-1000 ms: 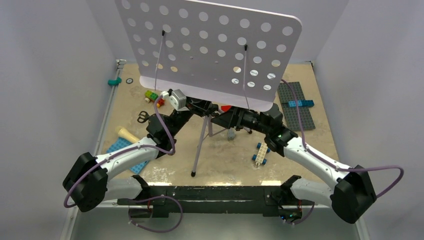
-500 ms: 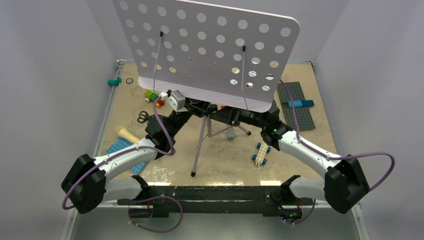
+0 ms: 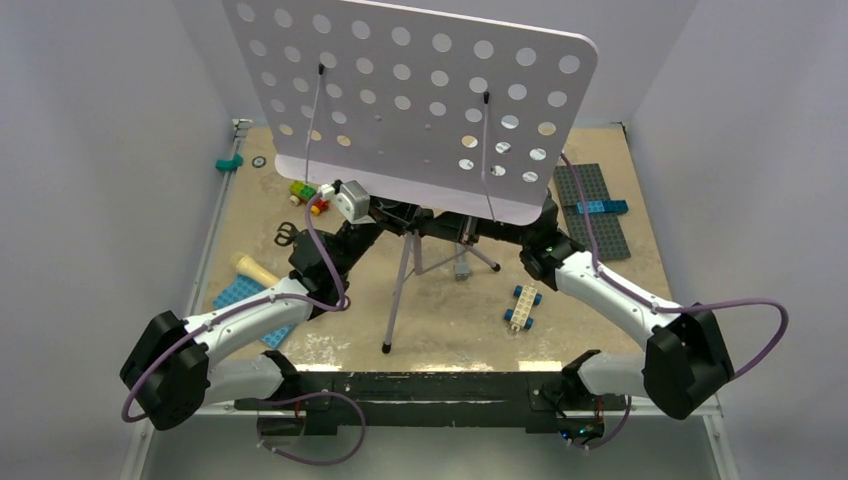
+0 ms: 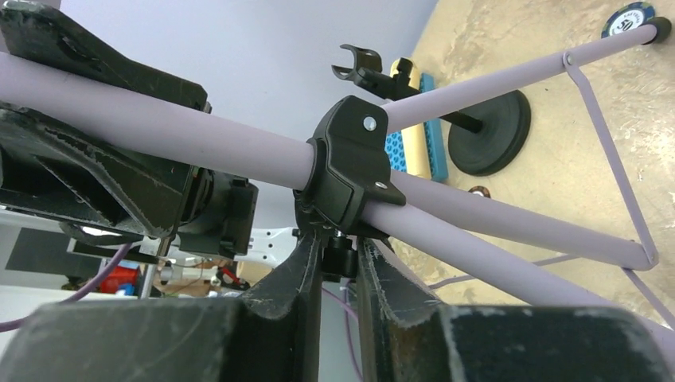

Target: Pack up the instrument practice props

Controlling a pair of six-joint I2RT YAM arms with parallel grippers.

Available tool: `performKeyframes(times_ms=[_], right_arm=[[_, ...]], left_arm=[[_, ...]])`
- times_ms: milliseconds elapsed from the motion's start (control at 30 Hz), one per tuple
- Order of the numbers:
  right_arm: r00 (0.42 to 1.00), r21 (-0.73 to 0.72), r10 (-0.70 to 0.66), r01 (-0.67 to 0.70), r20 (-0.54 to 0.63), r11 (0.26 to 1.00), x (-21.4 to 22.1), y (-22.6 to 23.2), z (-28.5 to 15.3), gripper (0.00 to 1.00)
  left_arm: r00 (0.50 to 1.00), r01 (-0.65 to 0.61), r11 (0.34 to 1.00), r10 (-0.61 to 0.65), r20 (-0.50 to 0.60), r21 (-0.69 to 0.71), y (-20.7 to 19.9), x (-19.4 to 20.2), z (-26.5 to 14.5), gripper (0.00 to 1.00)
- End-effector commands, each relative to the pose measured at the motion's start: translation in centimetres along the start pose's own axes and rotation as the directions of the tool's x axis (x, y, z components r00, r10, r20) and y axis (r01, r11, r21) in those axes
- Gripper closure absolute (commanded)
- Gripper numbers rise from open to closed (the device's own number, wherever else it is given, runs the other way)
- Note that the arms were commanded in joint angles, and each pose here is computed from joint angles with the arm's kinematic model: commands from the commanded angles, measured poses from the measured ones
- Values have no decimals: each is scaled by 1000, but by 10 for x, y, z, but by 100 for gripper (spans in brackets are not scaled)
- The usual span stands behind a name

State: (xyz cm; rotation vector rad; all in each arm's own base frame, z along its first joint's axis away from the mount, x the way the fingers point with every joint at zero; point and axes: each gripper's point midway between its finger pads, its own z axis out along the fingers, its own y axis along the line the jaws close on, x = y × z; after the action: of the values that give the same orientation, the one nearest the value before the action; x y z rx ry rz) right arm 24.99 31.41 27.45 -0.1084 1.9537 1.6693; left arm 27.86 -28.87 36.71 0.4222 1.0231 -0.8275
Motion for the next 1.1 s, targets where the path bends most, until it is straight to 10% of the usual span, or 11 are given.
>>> performKeyframes(times_ms=[0,233,300,367,467,1067], right_arm=[[979,-41,-203,204,28,978,-15,23,-4,87],[773,207,-631,608,64,766,-26,-13,-15,99],[667,340,-742,684,68,646,-39,-33,-24,75],[673,405,-736,656,67,637,-43,-41,-34,49],[674,422,-736,651,61,631,-38,-42,-47,36],[595,363,-788,707,160,607,37,-63,-58,47]], left_arm=[[950,80,997,-80,-302,-11,-7,86,-30,100],[928,108,993,-116,-355,-43,-5,101,-35,100],[917,118,991,-134,-376,-64,-3,107,-38,100],[905,128,988,-154,-396,-92,-1,112,-42,100],[888,134,980,-184,-421,-146,5,119,-48,100],[778,159,934,-317,-543,-318,7,173,-100,100]])
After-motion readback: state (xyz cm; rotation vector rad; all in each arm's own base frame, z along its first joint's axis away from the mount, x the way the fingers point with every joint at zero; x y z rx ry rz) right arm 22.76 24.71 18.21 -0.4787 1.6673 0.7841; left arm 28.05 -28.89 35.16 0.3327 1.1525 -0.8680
